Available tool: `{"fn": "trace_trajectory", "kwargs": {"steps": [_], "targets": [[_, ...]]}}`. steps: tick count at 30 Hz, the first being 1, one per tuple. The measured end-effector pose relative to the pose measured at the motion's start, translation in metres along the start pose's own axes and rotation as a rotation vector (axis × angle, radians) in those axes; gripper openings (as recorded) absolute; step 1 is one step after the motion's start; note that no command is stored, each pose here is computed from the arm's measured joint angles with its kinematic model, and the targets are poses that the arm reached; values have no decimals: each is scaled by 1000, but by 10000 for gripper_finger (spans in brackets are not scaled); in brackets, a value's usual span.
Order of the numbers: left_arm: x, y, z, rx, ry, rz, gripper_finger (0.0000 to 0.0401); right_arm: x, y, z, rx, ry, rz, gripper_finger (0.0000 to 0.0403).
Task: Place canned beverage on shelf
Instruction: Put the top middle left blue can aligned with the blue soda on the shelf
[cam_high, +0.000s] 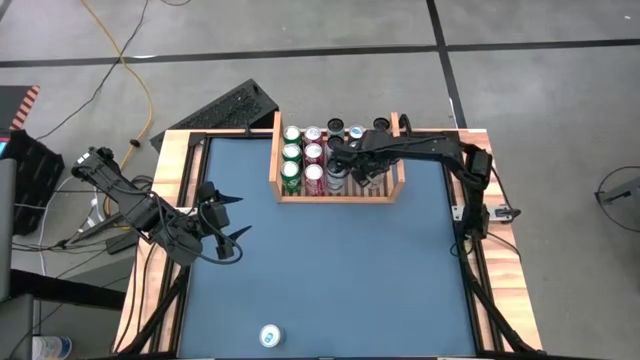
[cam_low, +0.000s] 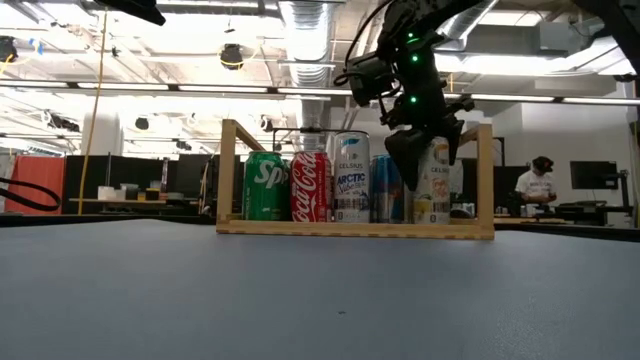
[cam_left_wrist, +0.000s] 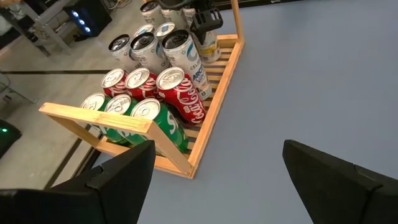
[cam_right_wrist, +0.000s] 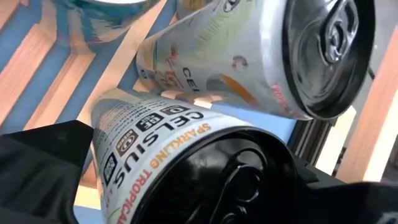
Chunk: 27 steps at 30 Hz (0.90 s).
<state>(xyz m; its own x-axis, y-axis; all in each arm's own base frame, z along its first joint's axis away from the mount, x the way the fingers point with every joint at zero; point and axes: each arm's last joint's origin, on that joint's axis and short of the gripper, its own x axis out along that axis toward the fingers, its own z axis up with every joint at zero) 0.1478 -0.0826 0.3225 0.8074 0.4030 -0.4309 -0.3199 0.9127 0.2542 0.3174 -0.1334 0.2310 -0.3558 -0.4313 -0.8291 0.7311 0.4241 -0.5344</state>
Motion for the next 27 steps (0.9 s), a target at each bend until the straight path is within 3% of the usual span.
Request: {"fn": "trace_trajectory", "kwargs": {"steps": [20,27], "targets": [[0,0,0,1,2,-2,341,4,11,0,-91,-15,-2,261],[0,0,0,1,2,-3,341,3,12,-1,-97,-21,-13,266]]}}
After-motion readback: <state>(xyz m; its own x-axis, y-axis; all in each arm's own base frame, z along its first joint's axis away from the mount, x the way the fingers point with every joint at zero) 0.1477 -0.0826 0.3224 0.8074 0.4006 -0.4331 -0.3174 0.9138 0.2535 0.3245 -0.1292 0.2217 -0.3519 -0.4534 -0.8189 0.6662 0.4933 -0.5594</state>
